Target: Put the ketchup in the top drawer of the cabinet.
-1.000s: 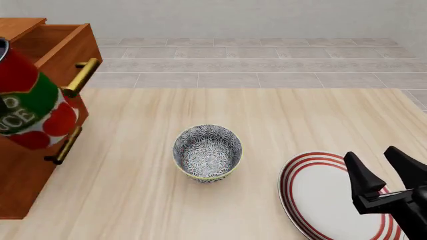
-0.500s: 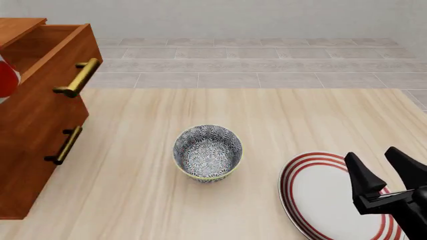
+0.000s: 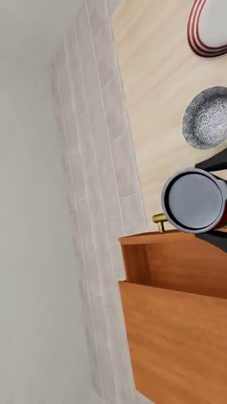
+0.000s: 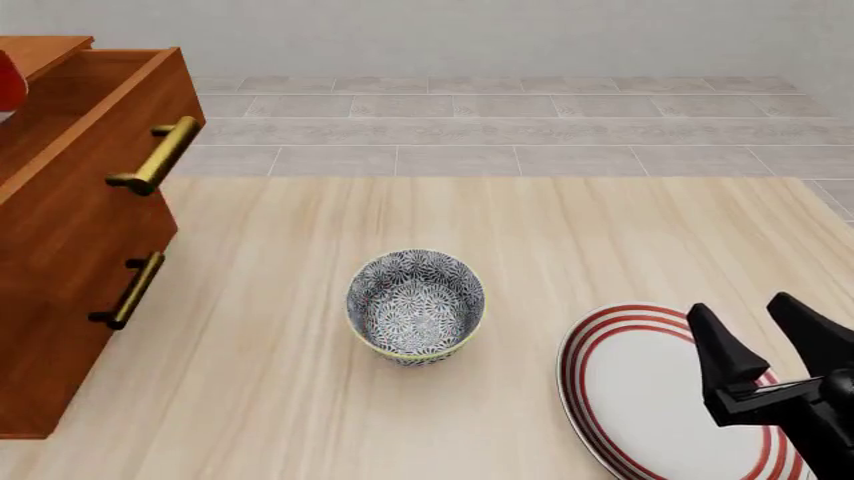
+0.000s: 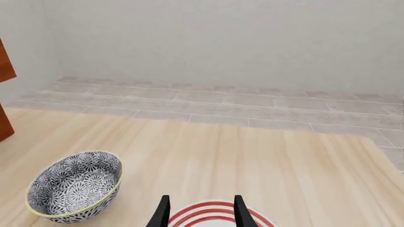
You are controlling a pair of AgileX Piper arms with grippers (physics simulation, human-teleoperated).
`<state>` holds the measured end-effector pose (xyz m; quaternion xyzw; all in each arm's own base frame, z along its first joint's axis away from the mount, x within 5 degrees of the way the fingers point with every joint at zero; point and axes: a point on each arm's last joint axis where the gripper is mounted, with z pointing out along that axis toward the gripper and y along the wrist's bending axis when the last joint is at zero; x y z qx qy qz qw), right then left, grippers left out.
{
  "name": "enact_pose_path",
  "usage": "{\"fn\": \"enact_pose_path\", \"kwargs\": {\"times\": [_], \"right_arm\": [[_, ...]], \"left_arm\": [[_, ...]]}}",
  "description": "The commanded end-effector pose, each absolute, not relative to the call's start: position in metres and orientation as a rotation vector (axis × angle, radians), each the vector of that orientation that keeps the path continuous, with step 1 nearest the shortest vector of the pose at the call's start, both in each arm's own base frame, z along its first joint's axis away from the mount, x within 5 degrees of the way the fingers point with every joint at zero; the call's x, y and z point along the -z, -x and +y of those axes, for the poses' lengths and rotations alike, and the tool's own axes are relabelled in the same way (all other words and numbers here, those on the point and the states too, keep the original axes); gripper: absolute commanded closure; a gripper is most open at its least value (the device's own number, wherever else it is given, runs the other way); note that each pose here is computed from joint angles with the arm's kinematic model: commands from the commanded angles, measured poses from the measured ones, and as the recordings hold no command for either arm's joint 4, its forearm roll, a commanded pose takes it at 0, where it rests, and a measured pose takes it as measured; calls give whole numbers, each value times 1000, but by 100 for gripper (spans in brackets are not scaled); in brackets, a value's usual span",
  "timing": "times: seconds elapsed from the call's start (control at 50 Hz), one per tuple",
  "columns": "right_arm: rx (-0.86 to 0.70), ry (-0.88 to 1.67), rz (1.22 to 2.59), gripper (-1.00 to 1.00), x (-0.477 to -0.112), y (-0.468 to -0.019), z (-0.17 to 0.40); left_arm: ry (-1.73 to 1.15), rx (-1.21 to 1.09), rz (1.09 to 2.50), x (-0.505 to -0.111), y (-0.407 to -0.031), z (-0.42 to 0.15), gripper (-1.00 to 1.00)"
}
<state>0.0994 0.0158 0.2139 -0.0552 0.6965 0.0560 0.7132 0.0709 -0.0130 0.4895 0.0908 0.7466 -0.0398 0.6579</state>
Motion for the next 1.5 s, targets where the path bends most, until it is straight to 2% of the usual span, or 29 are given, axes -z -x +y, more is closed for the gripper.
{"fn": "enact_pose_path", "kwargs": {"times": [0.02,0.04,0.14,0.6,0.94,1.5], "right_arm": [[-122,126,1546,-100,-213,-101,16],[-122,124,1546,-100,-214,-101,16],[-124,127,1546,-100,-213,-101,16],[-123,129,1552,-100,-213,-102,17],[-123,129,1553,-100,-213,-102,17],[-122,132,1559,-100,-212,-102,17]], "left_arm": [[-174,-5,1695,-492,-92,-9,100],[-144,-2,1722,-492,-103,-8,100],[-141,-36,1725,-492,-109,-6,100],[-90,-115,1752,-487,-128,4,100],[-57,-156,1811,-459,-157,12,100],[-35,-215,1831,-445,-173,23,100]]}}
